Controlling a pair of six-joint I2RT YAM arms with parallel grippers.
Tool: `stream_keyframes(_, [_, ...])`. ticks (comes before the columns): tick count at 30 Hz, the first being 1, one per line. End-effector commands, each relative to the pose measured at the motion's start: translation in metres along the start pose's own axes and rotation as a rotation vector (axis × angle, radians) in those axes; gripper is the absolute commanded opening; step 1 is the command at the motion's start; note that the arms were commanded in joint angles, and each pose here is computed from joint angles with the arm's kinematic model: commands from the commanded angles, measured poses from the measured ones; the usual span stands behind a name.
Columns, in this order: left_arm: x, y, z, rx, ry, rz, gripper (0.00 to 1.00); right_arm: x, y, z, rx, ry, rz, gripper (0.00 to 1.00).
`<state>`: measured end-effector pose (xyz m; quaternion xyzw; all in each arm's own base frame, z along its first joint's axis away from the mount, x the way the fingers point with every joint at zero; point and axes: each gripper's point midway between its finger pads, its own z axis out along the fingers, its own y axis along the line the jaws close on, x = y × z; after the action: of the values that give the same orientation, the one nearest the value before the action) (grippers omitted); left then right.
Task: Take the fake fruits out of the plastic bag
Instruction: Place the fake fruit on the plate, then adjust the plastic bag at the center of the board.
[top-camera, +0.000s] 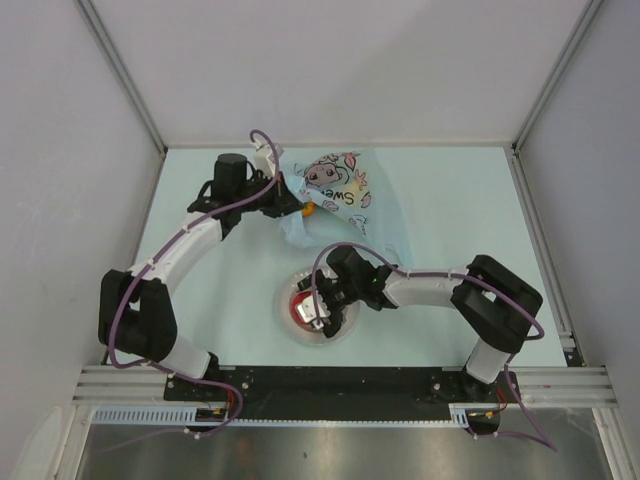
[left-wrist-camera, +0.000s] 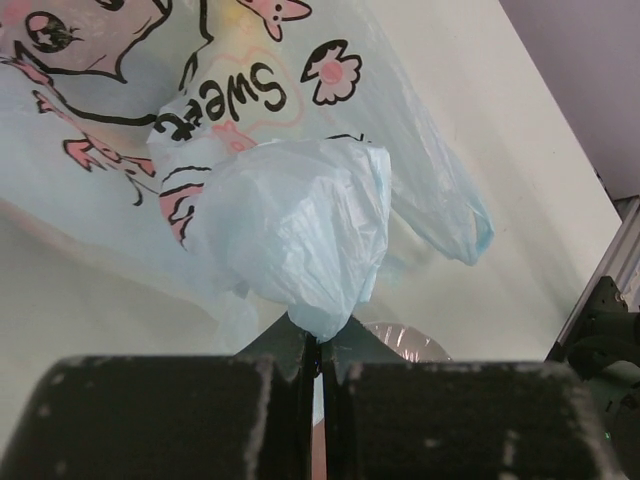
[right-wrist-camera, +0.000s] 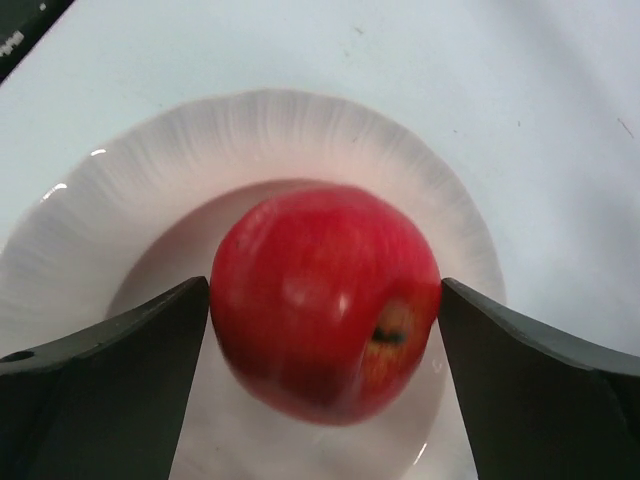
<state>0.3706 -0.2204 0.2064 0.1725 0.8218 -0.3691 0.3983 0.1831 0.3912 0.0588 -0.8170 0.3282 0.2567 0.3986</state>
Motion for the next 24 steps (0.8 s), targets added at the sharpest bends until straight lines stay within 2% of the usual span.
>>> stream_keyframes(1, [-0.033, -0.005, -0.016, -0.001, -0.083, 0.058, 0.00, -0.020, -0.017, -0.011, 0.043, -0.036, -0.012, 1.00])
stream_keyframes(4, [-0.031, -0.009, -0.018, 0.015, -0.081, 0.046, 0.00, -0.026, -0.026, -0.033, 0.066, -0.038, -0.044, 1.00])
stream_keyframes(10, [-0.021, -0.012, -0.020, 0.030, -0.083, 0.015, 0.00, -0.020, -0.030, -0.095, 0.079, 0.038, -0.017, 1.00])
stream_keyframes(14, [-0.018, -0.018, -0.022, 0.061, -0.075, 0.025, 0.00, -0.020, -0.032, -0.136, 0.106, 0.107, 0.051, 1.00])
stream_keyframes(19, [-0.025, -0.033, -0.024, 0.136, -0.059, 0.025, 0.01, 0.006, -0.072, -0.155, 0.279, 0.179, 0.193, 0.98])
stream_keyframes(20, [-0.031, -0.039, -0.023, 0.163, -0.056, 0.029, 0.01, 0.012, -0.088, -0.158, 0.350, 0.191, 0.237, 0.93])
stream_keyframes(22, [-0.033, -0.043, -0.022, 0.198, -0.032, 0.015, 0.00, 0.030, -0.103, -0.148, 0.381, 0.202, 0.302, 0.83])
stream_keyframes(23, [-0.043, -0.050, -0.024, 0.218, -0.040, 0.028, 0.00, 0.035, -0.121, -0.148, 0.447, 0.211, 0.304, 0.70])
stream_keyframes(24, [-0.041, -0.054, -0.022, 0.261, -0.016, 0.018, 0.00, 0.039, -0.131, -0.146, 0.499, 0.197, 0.394, 0.59])
